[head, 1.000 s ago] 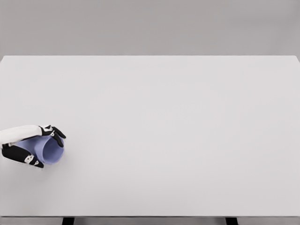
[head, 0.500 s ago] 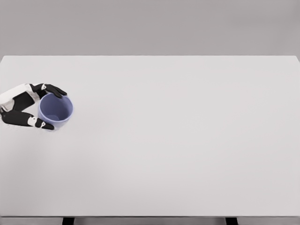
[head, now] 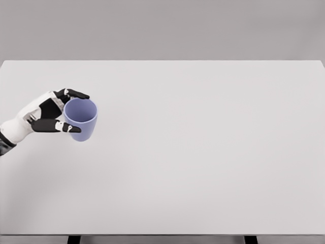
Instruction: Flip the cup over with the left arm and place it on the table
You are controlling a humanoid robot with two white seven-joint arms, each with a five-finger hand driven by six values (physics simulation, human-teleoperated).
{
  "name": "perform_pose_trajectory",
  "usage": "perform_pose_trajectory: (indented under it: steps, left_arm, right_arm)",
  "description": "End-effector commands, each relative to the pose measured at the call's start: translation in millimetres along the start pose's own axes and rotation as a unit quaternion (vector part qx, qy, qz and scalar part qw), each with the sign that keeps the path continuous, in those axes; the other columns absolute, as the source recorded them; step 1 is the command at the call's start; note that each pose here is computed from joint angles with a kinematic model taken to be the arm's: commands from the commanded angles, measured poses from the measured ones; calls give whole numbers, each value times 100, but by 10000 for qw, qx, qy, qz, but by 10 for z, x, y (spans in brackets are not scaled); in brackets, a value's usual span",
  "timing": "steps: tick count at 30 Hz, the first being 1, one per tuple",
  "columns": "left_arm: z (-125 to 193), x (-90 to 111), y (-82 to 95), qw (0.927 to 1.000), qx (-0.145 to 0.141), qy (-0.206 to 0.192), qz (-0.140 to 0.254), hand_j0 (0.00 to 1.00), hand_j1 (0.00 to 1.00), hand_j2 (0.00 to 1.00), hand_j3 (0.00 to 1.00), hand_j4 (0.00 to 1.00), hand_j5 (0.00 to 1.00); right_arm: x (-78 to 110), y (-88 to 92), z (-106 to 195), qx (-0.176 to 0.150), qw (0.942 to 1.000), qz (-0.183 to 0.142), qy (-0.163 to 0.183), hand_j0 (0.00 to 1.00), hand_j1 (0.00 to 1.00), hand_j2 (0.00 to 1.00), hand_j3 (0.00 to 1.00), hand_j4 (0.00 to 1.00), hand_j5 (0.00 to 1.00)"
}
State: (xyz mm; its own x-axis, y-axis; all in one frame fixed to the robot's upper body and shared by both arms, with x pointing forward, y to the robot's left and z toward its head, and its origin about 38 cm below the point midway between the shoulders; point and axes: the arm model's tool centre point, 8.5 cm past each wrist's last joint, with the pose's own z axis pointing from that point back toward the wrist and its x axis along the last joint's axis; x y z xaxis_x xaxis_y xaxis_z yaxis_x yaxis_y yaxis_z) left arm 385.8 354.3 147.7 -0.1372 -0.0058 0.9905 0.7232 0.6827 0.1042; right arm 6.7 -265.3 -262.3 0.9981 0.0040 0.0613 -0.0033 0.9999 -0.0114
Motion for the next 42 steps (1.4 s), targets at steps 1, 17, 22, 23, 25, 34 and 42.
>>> perform_pose_trajectory:
  steps: [1,17,22,23,25,34,42]
  left_arm:
    - [-9,-88,-7,10000,26,73,-27,62,62,62,62,62,62]
    - [-87,-299,-98,9991,-111,366,-197,99,99,99,99,99,99]
    - [-101,-273,-83,9991,-116,345,-225,100,100,100,100,100,100]
    - [-105,-267,-80,9991,-114,335,-225,100,100,100,100,100,100]
    - [-115,-252,-75,9992,-117,316,-231,100,100,100,100,100,100]
    - [-186,-78,-61,9991,-204,116,-364,100,100,100,100,100,100]
    - [-267,48,-57,9985,-276,-53,-471,100,100,100,100,100,100]
  right_arm:
    - [0,0,0,1,10000,-1,0,100,100,100,100,100,100]
    - [2,0,0,1,10000,0,-7,100,100,100,100,100,100]
    - [0,0,0,1,10000,-1,0,100,100,100,100,100,100]
    - [0,0,0,1,10000,-1,0,100,100,100,100,100,100]
    - [0,0,0,1,10000,-1,0,100,100,100,100,100,100]
    - [0,0,0,1,10000,-1,0,100,100,100,100,100,100]
    - [0,0,0,1,10000,-1,0,100,100,100,100,100,100]
